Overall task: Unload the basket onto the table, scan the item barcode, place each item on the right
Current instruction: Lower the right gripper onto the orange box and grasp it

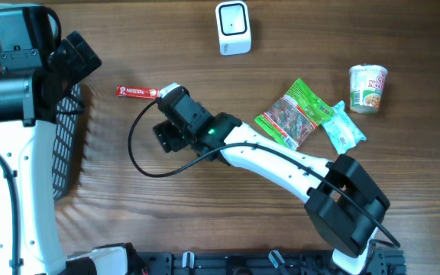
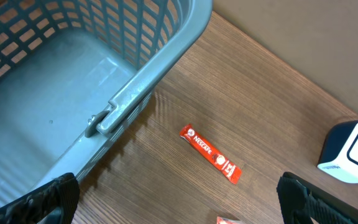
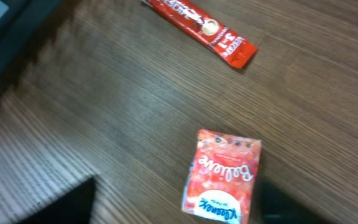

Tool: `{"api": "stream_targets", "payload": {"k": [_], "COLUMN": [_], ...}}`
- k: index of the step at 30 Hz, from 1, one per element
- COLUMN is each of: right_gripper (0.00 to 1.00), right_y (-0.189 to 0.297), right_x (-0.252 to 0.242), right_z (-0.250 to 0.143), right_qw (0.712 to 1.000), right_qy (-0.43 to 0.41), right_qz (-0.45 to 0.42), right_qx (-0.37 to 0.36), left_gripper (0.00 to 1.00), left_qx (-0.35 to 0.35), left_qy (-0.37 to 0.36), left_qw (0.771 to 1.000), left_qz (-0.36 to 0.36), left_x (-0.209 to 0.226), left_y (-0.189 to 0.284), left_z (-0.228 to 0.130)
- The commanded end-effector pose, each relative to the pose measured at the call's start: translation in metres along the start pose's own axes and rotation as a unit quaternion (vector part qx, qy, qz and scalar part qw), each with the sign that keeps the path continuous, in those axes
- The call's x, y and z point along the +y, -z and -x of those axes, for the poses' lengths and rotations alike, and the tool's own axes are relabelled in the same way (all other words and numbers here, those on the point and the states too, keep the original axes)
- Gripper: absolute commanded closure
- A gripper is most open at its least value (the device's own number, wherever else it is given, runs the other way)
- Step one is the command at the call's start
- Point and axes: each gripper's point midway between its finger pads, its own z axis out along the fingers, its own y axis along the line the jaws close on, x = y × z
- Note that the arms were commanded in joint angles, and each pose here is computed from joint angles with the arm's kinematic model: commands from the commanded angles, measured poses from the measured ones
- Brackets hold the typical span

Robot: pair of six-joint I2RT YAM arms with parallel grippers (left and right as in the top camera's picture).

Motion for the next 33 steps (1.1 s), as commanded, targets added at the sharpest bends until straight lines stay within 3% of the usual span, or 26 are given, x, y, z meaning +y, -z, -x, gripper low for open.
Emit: {"api": "stream_targets", "payload": {"k": [1,6,12,18,20,33], "right_gripper": [0.58,0.48,0.45,0.45,0.45,0.51], "right_y": [0.005,0.004,-0.03,-0.048,-0.059,-0.064], "right_x": [0.003,0.02,0.002,-0.02,-0.013,-0.01], "right_z": [0.007,-0.009,-0.026,-0.029,-0.036,-0.046], "right_qw": [0.999,0.988,0.976,0.974,0.983,0.986], "right_qy": [-0.016,0.028,0.025,0.014,0.006,0.032], "right_qz": [-0.029,-0.141,-0.209,-0.22,-0.18,-0.161], "right_qx": [-0.02,-0.053,-0.061,-0.053,-0.033,-0.008], "left_gripper": [0.0,0.0,0.0,0.0,0.0,0.0], "left_qx": [-0.008,-0.008,-0.008,-0.008,-0.008,-0.008], "left_qy": [-0.001,-0.001,-0.001,-0.001,-0.001,-0.001], "left_qw": [1.0,1.0,1.0,1.0,1.0,1.0], "left_qz": [0.002,0.002,0.002,0.002,0.002,0.002], "left_x": [0.002,0.002,0.002,0.002,0.002,0.002], "left_y": [0.003,0.003,0.003,0.003,0.003,0.003], "left_z": [0.005,0.005,0.005,0.005,0.005,0.005]}}
